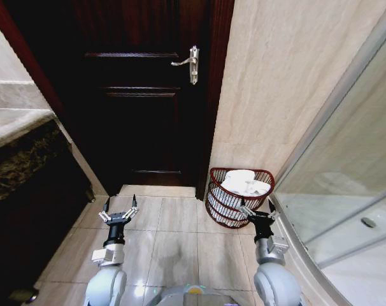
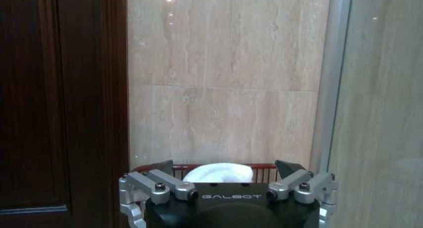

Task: Discard the used towel into the hamper.

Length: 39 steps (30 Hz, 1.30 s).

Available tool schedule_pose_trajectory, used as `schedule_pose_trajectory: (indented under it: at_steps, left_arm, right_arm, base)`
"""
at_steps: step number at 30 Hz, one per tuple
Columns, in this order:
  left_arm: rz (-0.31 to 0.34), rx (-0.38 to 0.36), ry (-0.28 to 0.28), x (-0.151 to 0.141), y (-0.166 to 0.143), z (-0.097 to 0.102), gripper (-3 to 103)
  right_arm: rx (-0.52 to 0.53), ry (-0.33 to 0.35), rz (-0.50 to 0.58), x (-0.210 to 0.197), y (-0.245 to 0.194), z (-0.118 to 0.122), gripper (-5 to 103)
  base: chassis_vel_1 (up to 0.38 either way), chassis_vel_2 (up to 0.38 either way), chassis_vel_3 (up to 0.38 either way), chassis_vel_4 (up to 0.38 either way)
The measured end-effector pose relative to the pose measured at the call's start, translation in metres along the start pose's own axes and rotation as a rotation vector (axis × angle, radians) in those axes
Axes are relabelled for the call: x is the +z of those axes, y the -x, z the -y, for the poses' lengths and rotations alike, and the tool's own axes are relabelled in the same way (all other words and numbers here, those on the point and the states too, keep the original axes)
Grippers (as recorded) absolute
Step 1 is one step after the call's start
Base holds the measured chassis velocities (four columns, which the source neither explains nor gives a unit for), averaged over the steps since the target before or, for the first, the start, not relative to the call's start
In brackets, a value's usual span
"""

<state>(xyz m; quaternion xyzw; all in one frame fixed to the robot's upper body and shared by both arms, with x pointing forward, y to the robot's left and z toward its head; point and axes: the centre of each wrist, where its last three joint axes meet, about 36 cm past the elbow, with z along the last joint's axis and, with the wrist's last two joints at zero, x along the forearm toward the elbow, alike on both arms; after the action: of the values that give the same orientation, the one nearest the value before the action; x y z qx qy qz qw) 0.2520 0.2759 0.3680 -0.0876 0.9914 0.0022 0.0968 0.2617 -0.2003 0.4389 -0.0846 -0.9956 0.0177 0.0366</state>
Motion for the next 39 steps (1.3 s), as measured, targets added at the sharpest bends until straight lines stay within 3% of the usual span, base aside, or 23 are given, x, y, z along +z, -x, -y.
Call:
schedule_pose_trajectory:
  at_steps: [18,27,39]
  left_arm:
    - [-0.024,0.0,-0.009,-0.006,-0.002,-0.005,100]
    - [0.015,-0.014,-0.006,-0.001,0.0,-0.003,100]
    - [0.013,-0.015,-0.012,-0.002,0.001,-0.001,100]
  right_arm:
    - [-0.007,0.005,-0.007,-0.002,-0.01,-0.002,100]
    - [-0.007,0.0,-0.004,-0.003,-0.015,-0.002,100]
    - [-0.012,0.013,-0.01,-0.002,-0.019,-0.003,100]
  base:
    - [0.0,0.0,0.0,0.0]
    - [0.0,0.0,0.0,0.0]
    - [0.0,0.0,0.0,0.0]
